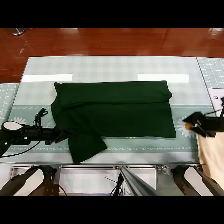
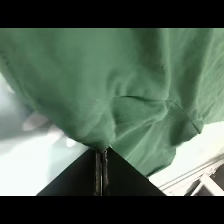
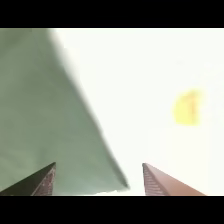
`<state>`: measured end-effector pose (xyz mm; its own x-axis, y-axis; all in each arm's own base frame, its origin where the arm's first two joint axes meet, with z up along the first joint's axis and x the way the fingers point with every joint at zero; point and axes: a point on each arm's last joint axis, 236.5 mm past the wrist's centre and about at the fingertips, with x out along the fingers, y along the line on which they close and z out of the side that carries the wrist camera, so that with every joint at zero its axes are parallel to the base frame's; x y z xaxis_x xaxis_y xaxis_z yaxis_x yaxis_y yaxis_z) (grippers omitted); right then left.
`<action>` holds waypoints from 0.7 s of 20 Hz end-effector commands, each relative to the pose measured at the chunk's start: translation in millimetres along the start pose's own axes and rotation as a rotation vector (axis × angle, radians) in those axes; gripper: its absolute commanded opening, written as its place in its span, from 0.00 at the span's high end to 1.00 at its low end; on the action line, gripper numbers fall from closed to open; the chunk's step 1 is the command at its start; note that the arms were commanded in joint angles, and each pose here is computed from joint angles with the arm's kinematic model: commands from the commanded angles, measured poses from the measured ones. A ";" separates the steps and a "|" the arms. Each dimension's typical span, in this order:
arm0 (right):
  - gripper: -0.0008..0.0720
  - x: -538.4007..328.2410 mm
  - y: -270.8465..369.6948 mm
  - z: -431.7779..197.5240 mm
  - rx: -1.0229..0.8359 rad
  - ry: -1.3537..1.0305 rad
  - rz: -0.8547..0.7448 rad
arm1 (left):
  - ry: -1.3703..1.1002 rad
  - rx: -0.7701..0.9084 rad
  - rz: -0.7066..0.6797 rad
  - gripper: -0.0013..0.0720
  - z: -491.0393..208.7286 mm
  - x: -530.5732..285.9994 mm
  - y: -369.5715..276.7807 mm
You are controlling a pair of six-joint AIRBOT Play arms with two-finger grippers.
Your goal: Fold the shirts.
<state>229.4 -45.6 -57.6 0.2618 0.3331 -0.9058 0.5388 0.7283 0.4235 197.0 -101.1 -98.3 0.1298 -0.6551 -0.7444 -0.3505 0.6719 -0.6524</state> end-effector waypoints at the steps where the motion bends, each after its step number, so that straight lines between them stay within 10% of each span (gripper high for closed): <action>1: 0.14 23.8 -10.9 -45.3 0.070 0.136 0.000 | 0.008 0.005 -0.028 0.95 -1.9 -0.5 -6.8; 14: 0.19 65.6 49.8 -28.7 -0.002 0.123 0.207 | -0.007 0.023 -0.026 0.95 1.5 -0.4 -6.2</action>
<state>231.1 25.6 -98.0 0.1961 0.5288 -0.8258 0.4944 0.6740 0.5490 198.7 -105.6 -93.7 0.1374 -0.6742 -0.7257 -0.3305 0.6594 -0.6752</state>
